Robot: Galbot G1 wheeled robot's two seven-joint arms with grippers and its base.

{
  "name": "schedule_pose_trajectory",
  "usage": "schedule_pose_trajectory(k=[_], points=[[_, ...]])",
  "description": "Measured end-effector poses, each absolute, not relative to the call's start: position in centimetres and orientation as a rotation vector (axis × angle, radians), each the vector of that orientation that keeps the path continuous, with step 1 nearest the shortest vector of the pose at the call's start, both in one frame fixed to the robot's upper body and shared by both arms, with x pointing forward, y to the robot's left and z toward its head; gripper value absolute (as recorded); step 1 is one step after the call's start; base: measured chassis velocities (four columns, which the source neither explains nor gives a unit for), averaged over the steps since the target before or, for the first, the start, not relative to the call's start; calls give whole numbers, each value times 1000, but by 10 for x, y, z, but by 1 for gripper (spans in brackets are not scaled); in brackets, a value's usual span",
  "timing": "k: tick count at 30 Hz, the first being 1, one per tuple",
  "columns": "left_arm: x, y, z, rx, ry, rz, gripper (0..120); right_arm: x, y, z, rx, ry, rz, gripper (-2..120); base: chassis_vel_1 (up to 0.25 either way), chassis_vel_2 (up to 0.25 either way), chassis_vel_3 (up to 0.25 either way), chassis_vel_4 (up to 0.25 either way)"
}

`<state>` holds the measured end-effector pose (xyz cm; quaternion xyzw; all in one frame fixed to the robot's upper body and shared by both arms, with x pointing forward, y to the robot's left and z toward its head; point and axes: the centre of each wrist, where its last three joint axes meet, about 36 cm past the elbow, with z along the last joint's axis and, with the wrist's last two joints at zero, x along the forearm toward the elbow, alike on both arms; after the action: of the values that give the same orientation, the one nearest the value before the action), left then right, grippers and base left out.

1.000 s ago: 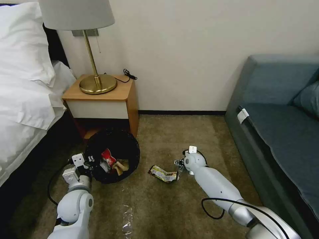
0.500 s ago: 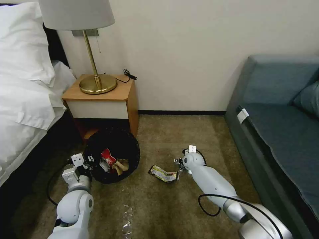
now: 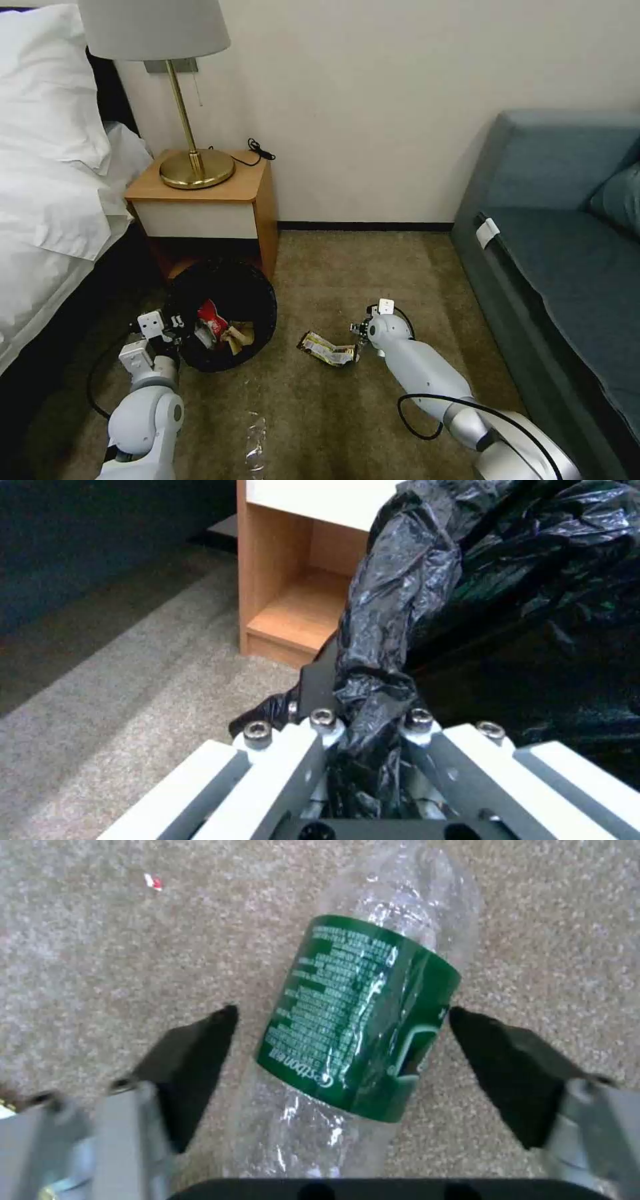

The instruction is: Pick up the trash bin, then pick up the garbage on the floor and place it into the trash bin.

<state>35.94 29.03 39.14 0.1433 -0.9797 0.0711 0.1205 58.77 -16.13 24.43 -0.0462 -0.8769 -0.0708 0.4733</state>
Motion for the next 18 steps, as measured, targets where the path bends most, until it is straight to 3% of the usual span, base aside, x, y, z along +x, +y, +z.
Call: schedule_pose_trajectory(k=[5, 6, 10, 13, 18], points=[[360, 289, 392, 416, -2863, 209, 3, 587, -163, 243, -117, -2154, -166, 67, 0, 0, 0, 0], [360, 290, 392, 419, -2863, 208, 3, 586, -164, 242, -119, -2157, -163, 57, 0, 0, 0, 0], [360, 291, 392, 424, -2864, 208, 3, 586, -165, 242, -120, -2166, -157, 50, 0, 0, 0, 0], [360, 293, 393, 429, -2864, 208, 3, 586, -166, 241, -122, -2177, -148, 33, 0, 0, 0, 0], [360, 294, 393, 429, -2865, 209, 3, 585, -168, 240, -126, -2193, -130, 20, 0, 0, 0, 0]])
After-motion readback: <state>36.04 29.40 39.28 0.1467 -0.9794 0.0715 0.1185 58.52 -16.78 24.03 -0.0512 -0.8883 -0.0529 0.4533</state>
